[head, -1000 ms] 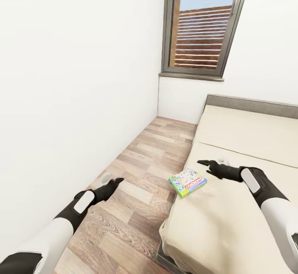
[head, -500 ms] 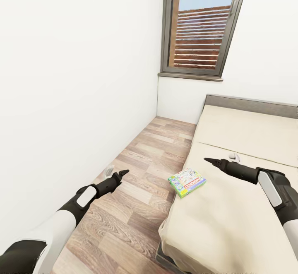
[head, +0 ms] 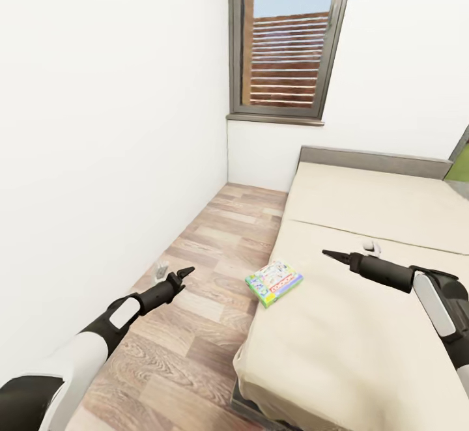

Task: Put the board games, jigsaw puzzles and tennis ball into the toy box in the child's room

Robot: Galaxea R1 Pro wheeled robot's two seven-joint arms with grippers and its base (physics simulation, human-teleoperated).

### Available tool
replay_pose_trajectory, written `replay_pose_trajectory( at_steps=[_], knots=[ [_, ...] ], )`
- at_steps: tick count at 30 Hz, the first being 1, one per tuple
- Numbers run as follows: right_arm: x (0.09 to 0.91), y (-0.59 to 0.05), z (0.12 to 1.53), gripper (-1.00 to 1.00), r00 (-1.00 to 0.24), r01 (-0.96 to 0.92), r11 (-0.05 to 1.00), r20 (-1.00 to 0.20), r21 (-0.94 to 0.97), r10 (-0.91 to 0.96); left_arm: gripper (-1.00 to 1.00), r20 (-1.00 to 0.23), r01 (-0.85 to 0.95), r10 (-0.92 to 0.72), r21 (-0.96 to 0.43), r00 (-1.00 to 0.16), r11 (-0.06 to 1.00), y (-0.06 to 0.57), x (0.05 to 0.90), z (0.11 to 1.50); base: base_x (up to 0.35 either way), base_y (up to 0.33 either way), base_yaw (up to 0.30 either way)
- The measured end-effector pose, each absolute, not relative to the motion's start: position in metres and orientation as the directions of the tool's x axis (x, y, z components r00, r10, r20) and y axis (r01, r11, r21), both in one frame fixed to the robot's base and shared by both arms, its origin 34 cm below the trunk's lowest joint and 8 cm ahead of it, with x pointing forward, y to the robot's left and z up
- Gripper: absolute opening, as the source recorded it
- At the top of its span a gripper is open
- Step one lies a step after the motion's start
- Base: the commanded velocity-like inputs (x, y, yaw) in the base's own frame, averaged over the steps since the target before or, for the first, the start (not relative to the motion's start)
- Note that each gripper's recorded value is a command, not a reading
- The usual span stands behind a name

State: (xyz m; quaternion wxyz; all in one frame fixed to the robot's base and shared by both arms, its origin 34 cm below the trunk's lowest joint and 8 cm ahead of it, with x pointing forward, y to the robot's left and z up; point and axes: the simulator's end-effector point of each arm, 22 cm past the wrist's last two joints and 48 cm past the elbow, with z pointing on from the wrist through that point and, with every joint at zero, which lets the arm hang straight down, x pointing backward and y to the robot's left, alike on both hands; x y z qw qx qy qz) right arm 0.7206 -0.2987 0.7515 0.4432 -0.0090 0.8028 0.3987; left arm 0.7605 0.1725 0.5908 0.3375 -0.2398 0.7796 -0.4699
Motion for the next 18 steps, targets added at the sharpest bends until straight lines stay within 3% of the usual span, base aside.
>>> replay_pose_trajectory(
  at_steps=[18],
  knots=[
    [0.715,-0.297,0.758,1.00,-0.596,-0.386,0.682,-0.733,0.621,0.329,1.00,-0.295,-0.068,-0.714,-0.899,-0.635,0.432,0.199,0.759,0.589,0.000,0.000,-0.283]
  ],
)
